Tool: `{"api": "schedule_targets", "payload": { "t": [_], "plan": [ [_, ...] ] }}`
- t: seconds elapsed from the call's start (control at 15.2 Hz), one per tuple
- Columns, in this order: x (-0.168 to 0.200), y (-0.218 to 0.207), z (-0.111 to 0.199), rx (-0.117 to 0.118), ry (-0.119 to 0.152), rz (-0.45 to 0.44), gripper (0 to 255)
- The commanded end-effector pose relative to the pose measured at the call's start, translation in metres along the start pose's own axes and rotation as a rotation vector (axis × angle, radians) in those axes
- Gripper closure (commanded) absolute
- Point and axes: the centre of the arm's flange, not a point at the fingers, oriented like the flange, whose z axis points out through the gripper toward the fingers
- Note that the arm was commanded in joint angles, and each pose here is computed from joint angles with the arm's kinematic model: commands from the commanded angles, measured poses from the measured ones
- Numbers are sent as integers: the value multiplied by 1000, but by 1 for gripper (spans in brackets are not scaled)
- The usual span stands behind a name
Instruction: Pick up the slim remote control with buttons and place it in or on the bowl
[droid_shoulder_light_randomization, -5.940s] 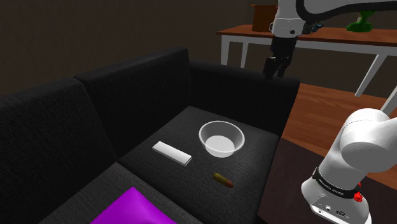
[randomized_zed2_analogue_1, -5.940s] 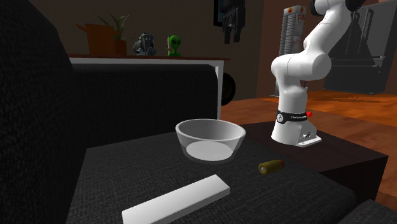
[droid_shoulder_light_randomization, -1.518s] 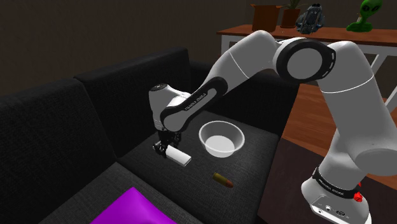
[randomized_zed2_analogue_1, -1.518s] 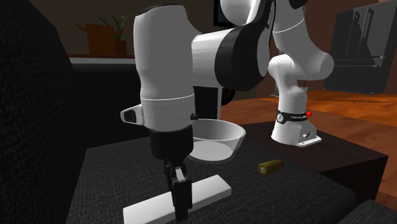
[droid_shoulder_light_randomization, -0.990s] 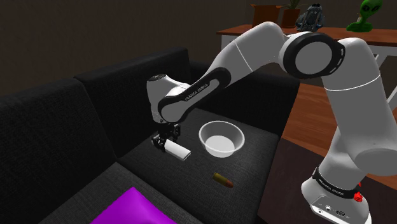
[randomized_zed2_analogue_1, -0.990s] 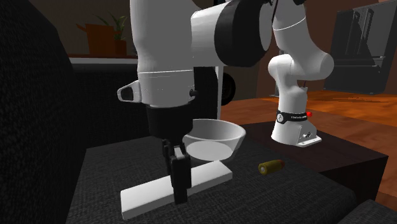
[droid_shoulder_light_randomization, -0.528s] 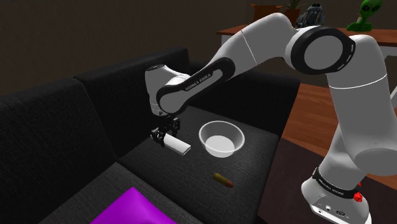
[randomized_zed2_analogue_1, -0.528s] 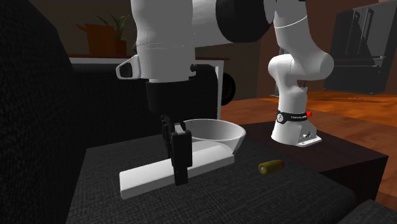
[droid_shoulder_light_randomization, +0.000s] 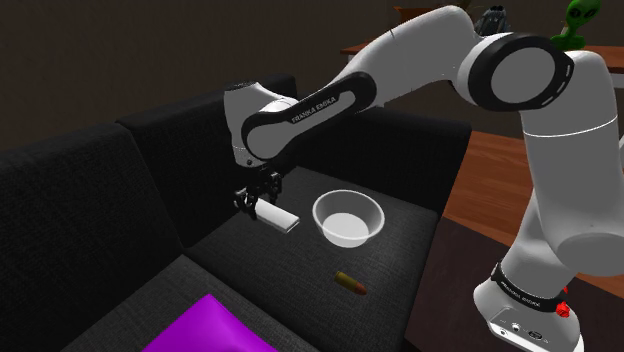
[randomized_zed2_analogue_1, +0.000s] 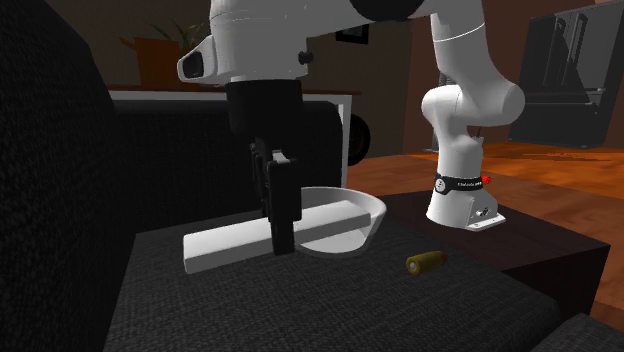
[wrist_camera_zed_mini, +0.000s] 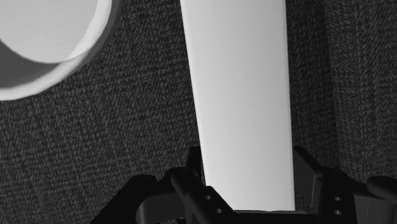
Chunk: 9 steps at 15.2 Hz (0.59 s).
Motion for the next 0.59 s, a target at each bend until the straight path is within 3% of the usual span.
{"api": "schedule_targets", "payload": {
  "t": [0.0, 0.4, 0.53],
  "plan": [
    [0, 0, -11, 0, 0, 0, 255],
    [-1, -1, -40, 0, 0, 0, 255],
    [-16, 21, -40, 0, 0, 0, 255]
  ]
}}
